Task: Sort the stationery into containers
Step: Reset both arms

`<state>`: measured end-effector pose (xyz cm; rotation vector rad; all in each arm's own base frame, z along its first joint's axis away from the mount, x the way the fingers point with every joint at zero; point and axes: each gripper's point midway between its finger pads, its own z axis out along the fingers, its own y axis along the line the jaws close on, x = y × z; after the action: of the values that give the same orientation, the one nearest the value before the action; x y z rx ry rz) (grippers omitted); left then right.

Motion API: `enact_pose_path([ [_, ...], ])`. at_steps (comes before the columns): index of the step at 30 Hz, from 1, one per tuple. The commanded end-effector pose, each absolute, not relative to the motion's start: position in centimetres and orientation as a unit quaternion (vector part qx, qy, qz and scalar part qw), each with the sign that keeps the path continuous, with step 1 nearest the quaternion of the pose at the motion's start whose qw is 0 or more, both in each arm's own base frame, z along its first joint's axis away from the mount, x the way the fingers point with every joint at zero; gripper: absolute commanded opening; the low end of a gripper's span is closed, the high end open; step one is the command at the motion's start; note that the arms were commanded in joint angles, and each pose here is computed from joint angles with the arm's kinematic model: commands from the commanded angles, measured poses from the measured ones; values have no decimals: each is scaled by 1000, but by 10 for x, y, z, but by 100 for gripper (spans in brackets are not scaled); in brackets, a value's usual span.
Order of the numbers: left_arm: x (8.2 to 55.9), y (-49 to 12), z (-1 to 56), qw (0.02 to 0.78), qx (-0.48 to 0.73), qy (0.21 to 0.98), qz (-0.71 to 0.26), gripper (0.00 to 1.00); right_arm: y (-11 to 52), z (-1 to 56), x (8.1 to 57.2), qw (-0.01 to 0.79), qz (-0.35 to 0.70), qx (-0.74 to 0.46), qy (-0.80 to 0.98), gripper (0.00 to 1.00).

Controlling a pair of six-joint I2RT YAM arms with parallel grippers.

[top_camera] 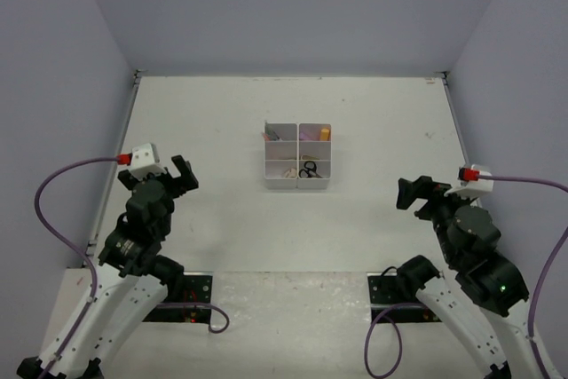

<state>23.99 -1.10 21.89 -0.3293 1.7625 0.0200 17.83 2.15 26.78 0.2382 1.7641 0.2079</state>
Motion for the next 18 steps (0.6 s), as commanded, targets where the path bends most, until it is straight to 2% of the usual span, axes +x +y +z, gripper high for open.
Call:
enact_pose_path([
  [1,242,-11,229,647,-144,748,-1,100,22,267,189,629,82,117,764,99],
  [18,245,-20,225,644,-125,755,-16,100,30,263,201,614,80,119,776,99],
])
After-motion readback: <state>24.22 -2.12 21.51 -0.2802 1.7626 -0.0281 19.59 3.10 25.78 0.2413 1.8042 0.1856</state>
